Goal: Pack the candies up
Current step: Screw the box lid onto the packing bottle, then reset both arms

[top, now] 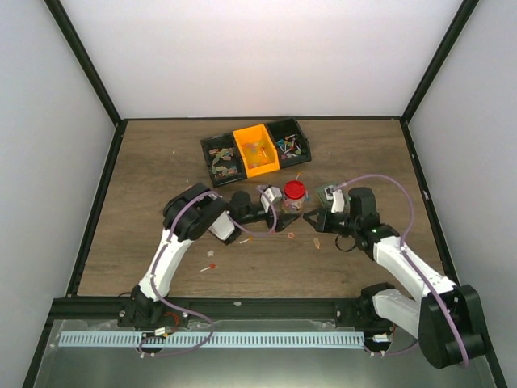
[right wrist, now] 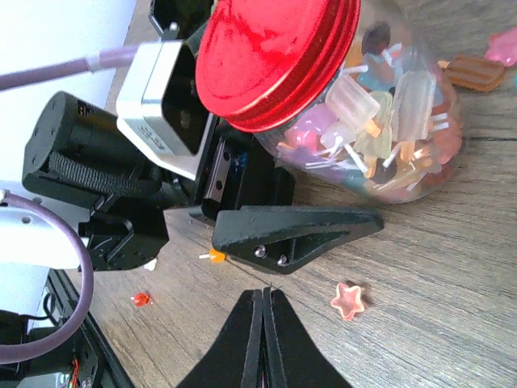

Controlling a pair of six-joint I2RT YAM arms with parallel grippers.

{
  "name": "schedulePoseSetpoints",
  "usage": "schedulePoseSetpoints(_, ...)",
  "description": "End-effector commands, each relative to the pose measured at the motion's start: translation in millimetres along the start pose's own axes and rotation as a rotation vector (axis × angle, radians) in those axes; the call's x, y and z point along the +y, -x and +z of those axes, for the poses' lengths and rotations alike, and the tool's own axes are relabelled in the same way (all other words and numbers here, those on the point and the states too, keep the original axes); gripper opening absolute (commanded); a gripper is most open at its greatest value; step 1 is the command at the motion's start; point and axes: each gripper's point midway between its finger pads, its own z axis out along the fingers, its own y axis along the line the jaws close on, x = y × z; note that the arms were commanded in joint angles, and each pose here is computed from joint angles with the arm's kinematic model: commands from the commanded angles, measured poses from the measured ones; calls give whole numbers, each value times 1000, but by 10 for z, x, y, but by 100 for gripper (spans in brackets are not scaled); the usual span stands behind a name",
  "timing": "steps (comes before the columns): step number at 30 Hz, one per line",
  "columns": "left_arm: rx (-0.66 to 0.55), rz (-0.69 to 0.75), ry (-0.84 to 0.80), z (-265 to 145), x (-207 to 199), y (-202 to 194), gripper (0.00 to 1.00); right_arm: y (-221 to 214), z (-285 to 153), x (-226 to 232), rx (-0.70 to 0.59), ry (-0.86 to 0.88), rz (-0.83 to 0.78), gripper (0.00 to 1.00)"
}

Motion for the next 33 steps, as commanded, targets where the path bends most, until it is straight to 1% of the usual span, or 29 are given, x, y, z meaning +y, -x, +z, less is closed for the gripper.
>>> schedulePoseSetpoints(1,119,-86,16,-192,-101,-406,100,226,-151,75,-82,-31,-43,1)
schedulePoseSetpoints(8,29,-76,28,-424,-275,-87,100,514,-366,102,-203,-130,-85,1)
schedulePoseSetpoints(13,-12,-60,45,-455,-290,137,100,605,-390,118,-224,-145,-85,1)
schedulePoseSetpoints(18,-69,-76,75,-634,-355,314,100,701,-473,-14,-289,-233,-65,12)
schedulePoseSetpoints(19,-76,-77,73,-664,-378,344,100,717,-477,-8,-295,-233,-71,13)
schedulePoseSetpoints(23,-43,-44,79,-687,-410,413,100,768,-482,32,-302,-225,-81,14)
schedulePoseSetpoints(26,-29,-29,85,-727,-442,491,100,844,-553,15,-334,-267,-100,18)
schedulePoseSetpoints(28,-35,-21,91,-759,-471,614,100,912,-599,-11,-360,-302,-119,19)
schedulePoseSetpoints(33,-31,22,174,-857,-467,964,100,1114,-779,-252,-507,-458,-134,25)
